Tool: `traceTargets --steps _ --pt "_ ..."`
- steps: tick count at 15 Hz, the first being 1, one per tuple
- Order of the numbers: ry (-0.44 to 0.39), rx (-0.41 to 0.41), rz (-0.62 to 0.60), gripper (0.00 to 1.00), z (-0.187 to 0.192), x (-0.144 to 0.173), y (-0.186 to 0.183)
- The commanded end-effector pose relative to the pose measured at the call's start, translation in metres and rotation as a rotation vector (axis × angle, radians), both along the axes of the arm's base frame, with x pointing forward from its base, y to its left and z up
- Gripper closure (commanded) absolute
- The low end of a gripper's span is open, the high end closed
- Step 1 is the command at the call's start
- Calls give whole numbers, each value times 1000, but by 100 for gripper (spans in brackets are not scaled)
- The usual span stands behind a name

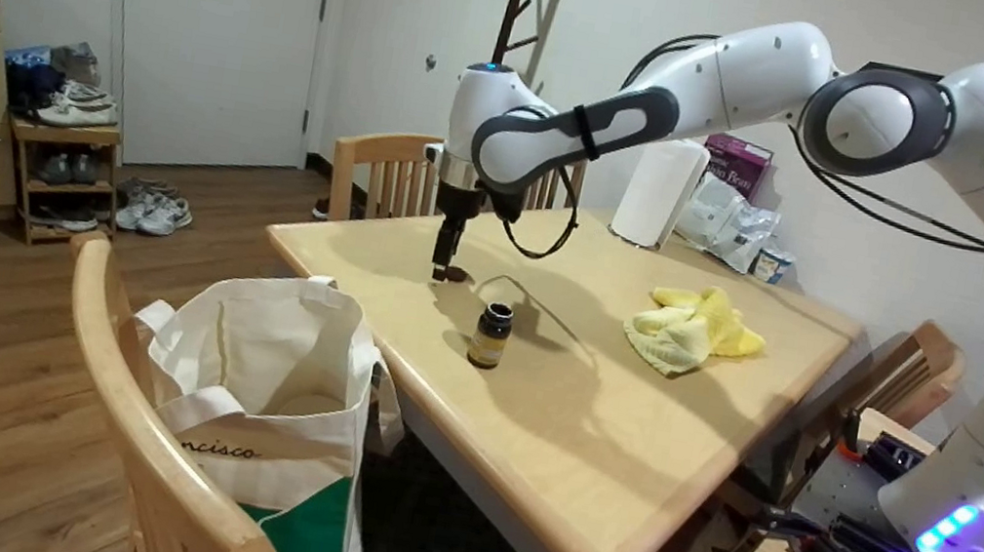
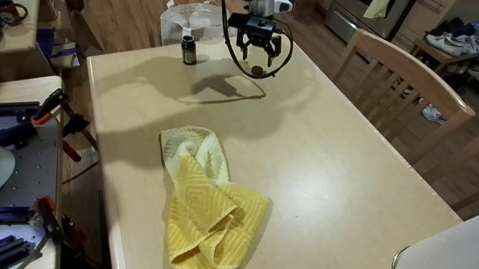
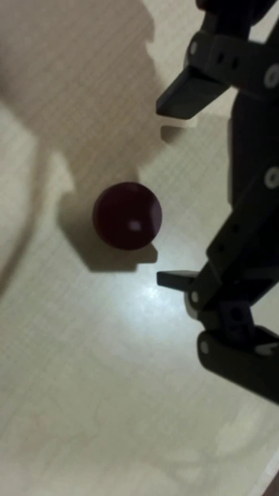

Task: Put the lid on the brown bottle

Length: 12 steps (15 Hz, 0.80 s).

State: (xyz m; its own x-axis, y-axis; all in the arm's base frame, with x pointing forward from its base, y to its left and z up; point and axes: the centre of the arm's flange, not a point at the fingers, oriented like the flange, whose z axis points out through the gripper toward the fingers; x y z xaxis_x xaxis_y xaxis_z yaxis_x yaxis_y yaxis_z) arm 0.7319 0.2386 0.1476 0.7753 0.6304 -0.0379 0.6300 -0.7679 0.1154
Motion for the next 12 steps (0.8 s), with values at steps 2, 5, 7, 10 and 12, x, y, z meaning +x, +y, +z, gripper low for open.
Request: traceTargets --steps 2,5,7,10,12 --pt "120 60 -79 0 -21 20 -29" --pt "151 89 -129 0 -30 22 -46" --pt "156 101 -137 26 -31 23 -46" --pt "155 112 -138 44 -31 25 -45" --pt "157 117 -138 58 -20 27 -44"
